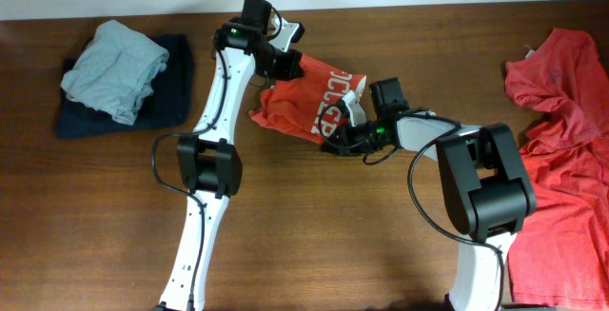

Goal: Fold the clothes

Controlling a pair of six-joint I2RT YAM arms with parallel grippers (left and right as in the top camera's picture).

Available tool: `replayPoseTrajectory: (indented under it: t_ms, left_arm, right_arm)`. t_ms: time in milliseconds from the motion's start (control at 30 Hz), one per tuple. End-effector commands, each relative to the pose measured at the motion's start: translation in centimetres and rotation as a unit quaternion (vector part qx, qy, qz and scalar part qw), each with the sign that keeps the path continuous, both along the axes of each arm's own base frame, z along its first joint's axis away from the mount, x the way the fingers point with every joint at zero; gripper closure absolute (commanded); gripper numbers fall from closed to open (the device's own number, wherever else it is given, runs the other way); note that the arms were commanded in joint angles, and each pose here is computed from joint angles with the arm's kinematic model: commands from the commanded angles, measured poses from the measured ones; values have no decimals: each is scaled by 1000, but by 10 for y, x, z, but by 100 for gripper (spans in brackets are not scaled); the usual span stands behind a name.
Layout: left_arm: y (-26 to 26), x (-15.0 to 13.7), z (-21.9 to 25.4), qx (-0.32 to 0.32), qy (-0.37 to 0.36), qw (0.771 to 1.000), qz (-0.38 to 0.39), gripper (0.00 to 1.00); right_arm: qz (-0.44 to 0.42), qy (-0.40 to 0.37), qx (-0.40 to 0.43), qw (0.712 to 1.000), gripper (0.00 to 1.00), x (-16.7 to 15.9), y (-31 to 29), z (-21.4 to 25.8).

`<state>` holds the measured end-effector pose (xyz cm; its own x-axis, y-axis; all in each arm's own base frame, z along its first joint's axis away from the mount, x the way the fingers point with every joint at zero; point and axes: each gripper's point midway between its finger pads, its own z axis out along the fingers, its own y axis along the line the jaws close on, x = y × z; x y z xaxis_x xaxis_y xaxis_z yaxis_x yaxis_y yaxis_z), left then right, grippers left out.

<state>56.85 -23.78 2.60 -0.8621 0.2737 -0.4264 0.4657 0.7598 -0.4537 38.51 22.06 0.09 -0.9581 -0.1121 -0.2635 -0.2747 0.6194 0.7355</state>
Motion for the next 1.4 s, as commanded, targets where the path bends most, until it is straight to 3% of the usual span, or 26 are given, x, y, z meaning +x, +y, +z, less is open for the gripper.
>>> replayPoseTrajectory:
  t_ms: [0,133,333,500,900,1167,1367]
  left_arm:
    - [5,10,23,-5,-28,999,18,100]
    - [7,12,82,-15,-72,997,20,100]
    - [9,10,98,-15,-79,997,22,100]
    - [10,5,86,-8,-57,998,22,100]
    - [18,1,50,26,-19,999,30,100]
    - [18,3,114,-13,-68,997,26,100]
    - [27,-21,125,-4,-28,999,28,100]
  right_arm:
    - [-6,16,3,1000,96,-2,3,-4]
    - [39,-3,108,993,96,1,25,55]
    - [28,-87,103,990,96,26,26,119]
    - [-34,-82,-9,996,96,44,2,77]
    - [-22,34,-29,999,96,22,4,-38]
    - [-2,36,22,999,96,19,15,-21]
    - [15,-22,68,997,96,39,27,51]
